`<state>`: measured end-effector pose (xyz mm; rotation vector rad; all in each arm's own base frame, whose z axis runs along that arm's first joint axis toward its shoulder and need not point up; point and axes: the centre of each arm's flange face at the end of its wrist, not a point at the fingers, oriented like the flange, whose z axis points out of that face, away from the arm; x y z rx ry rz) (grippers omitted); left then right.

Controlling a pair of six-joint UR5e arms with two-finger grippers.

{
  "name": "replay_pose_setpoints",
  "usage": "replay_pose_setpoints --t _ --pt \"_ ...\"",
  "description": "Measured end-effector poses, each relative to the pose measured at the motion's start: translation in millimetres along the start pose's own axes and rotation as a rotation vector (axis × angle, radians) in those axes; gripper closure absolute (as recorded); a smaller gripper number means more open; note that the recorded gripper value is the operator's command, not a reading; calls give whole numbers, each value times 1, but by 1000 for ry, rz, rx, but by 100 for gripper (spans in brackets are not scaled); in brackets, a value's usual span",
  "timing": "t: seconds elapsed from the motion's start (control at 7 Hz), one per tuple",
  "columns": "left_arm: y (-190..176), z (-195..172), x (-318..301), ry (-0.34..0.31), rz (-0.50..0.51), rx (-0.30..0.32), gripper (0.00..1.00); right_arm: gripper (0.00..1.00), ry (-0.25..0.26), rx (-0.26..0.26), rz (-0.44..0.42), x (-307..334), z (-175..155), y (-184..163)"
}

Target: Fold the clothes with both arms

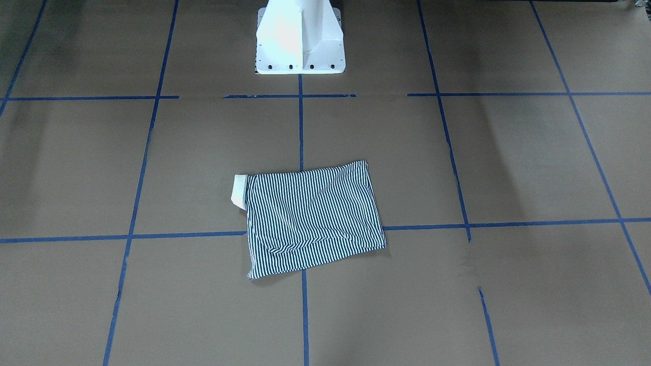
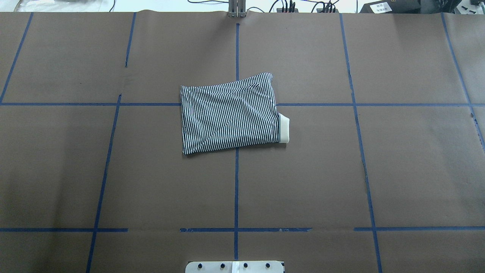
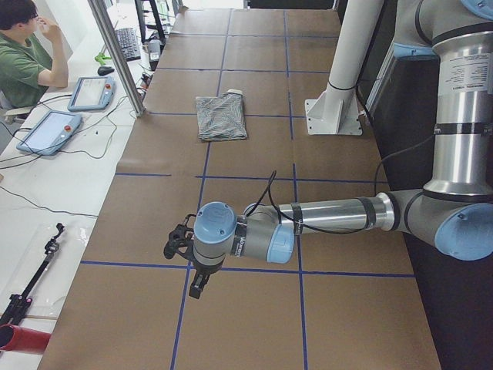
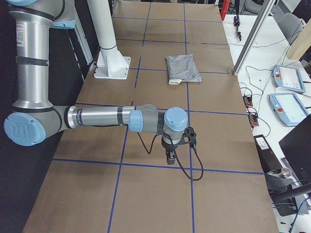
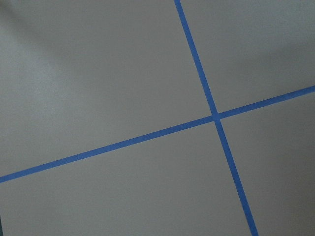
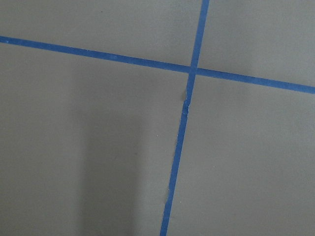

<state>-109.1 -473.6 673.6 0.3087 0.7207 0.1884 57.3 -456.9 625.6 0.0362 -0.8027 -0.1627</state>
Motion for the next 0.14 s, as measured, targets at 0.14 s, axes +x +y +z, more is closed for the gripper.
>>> replay_pose_setpoints --t 0.14 --pt "0 0 0 0 0 0 0 0 0 1 -1 0 0 0"
